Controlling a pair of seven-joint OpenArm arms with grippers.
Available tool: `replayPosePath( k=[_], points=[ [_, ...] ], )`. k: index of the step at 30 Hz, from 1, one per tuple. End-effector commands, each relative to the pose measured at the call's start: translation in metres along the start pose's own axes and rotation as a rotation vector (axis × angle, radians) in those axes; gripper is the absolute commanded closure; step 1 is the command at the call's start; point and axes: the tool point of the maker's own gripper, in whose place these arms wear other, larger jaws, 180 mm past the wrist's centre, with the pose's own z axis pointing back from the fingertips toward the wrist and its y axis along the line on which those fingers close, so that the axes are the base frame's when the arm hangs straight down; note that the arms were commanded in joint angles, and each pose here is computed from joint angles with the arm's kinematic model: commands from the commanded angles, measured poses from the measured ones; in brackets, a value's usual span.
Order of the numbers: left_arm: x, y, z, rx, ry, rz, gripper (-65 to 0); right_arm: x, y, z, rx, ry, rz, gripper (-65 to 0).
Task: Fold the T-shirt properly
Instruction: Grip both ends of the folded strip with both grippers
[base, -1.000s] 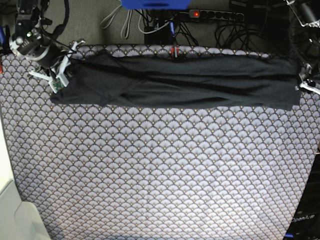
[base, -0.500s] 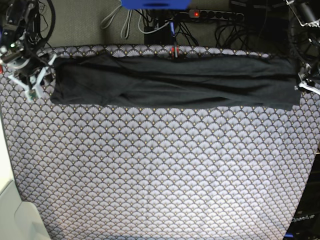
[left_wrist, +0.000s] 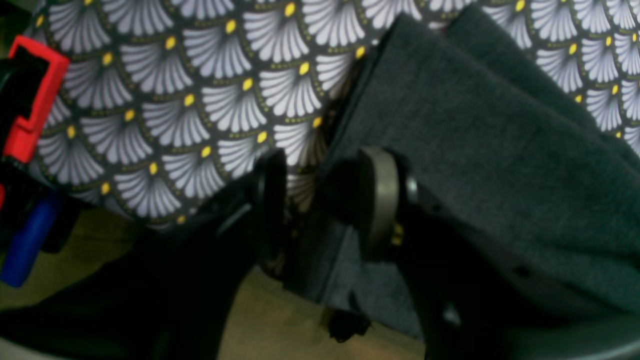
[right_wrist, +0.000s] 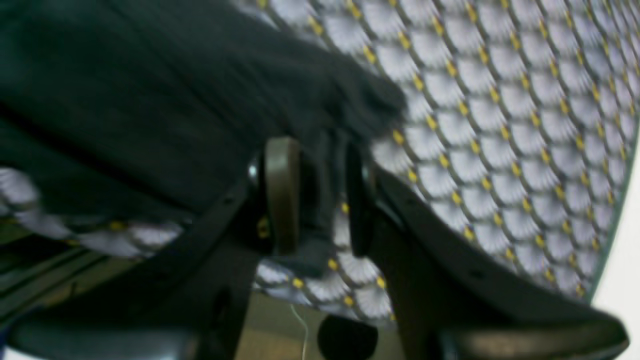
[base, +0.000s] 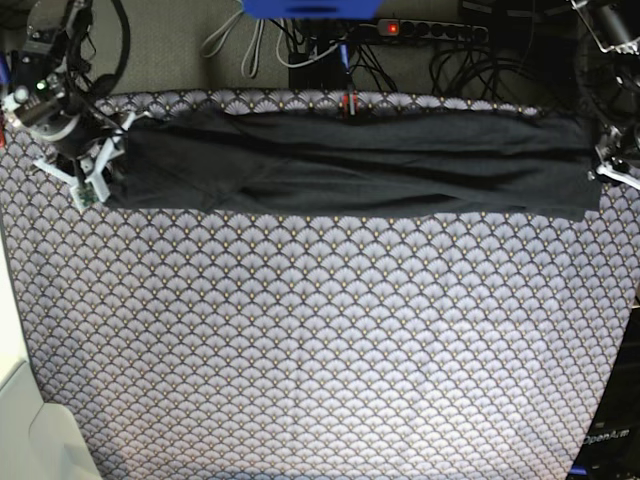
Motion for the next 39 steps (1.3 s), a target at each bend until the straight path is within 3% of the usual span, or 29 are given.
replayPosePath(
  k=[1, 15, 21, 28, 34, 39],
  points=[
    [0.018, 0.002, 0.006, 0.004, -0.048, -0.009, -23.5, 0.005, -0.004, 0.003, -0.012, -0.010, 0.013, -17.7],
    [0.012, 0.000, 0.004, 0.004, -0.039, -0.004, -23.4, 0.008, 0.010, -0.002, 0.028, 0.008, 0.044, -17.7],
    [0.004, 0.008, -0.002, 0.122, 0.026, -0.153, -23.4, 0.009, 0.010, -0.002, 0.027, 0.007, 0.045, -17.7],
    [0.003, -0.016, -0.012, 0.083, 0.046, -0.215, -23.7, 0.008, 0.010, -0.003, 0.028, 0.008, 0.044, -17.7],
    [0.005, -0.018, -0.013, 0.079, 0.041, -0.211, -38.8, 0.008, 0.009, -0.003, 0.027, 0.008, 0.046, -17.7],
    [0.005, -0.019, -0.013, 0.076, 0.041, -0.212, -40.9, 0.008, 0.009, -0.003, 0.027, 0.008, 0.046, -17.7]
  ],
)
